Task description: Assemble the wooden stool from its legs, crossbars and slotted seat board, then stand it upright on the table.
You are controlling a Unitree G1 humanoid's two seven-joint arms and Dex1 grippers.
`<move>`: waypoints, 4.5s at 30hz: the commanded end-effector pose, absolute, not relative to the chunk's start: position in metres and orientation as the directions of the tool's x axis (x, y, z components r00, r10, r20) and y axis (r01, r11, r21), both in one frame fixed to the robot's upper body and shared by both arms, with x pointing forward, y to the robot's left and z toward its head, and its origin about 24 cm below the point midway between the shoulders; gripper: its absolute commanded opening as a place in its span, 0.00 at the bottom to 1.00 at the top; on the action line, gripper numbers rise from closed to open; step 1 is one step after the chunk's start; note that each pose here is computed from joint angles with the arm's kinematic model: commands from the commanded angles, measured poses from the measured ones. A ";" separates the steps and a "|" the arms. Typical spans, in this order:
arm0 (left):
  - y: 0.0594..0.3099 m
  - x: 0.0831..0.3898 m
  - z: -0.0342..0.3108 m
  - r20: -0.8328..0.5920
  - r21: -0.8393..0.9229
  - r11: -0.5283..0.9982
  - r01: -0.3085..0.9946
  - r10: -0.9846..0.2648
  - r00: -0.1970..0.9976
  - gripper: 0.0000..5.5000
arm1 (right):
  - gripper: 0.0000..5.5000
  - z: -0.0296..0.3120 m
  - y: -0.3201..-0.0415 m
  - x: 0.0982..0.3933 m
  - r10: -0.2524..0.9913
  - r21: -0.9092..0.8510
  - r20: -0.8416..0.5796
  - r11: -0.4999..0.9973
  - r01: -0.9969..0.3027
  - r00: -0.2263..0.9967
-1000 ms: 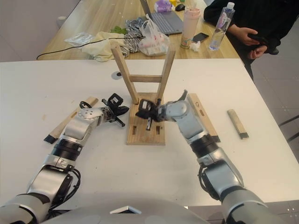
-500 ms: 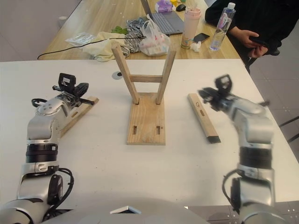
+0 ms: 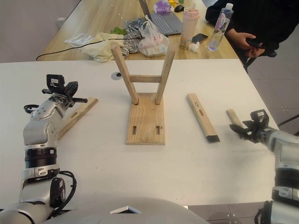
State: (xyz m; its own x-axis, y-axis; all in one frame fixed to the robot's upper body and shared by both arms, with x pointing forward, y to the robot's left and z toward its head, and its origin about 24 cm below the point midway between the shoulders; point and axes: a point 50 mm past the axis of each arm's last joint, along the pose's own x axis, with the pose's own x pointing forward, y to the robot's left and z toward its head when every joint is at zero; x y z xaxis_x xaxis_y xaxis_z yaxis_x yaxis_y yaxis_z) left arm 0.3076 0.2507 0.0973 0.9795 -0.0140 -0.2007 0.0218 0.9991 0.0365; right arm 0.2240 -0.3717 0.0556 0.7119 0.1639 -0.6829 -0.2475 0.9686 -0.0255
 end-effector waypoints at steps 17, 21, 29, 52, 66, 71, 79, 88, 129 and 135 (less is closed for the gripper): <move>0.190 0.282 0.164 0.318 -0.472 0.721 0.507 -0.397 0.861 0.17 | 0.23 0.074 -0.344 0.299 0.094 -0.382 -0.320 0.898 -0.219 0.943; 0.173 0.265 0.204 0.534 -0.449 0.511 0.733 -0.504 0.678 0.27 | 0.23 0.191 -0.254 0.336 0.380 -0.445 0.227 0.859 -0.252 0.897; 0.124 0.280 0.230 0.598 -0.439 0.392 0.809 -0.545 0.588 0.44 | 0.23 0.238 -0.121 0.301 0.744 -0.535 0.396 0.663 -0.523 0.538; 0.126 0.289 0.222 0.596 -0.436 0.394 0.809 -0.548 0.588 0.07 | 0.23 0.200 -0.098 0.296 0.826 -0.537 0.241 0.550 -0.639 0.509; 0.306 0.270 0.148 0.068 -0.137 0.888 0.440 -0.435 0.898 0.07 | 0.30 0.183 -0.148 0.328 0.535 -0.265 0.199 0.836 -0.481 0.821; 0.338 0.279 0.124 0.007 -0.174 0.901 0.398 -0.403 0.915 0.07 | 0.18 0.184 -0.161 0.334 0.480 -0.205 0.216 0.874 -0.441 0.850; 0.348 0.274 0.081 -0.112 -0.214 0.913 0.348 -0.377 0.919 0.07 | 0.00 0.174 -0.160 0.333 0.503 -0.209 0.186 0.860 -0.467 0.844; 0.348 0.264 0.066 -0.134 -0.229 0.906 0.356 -0.392 0.910 0.07 | 0.00 0.170 -0.162 0.335 0.501 -0.218 0.170 0.859 -0.463 0.849; 0.328 0.268 0.080 -0.017 -0.159 0.875 0.458 -0.466 0.885 0.07 | 0.00 0.164 -0.167 0.340 0.489 -0.228 0.160 0.863 -0.450 0.857; 0.327 0.268 0.087 0.006 -0.171 0.867 0.467 -0.473 0.881 0.07 | 0.00 0.164 -0.167 0.340 0.492 -0.229 0.157 0.862 -0.453 0.856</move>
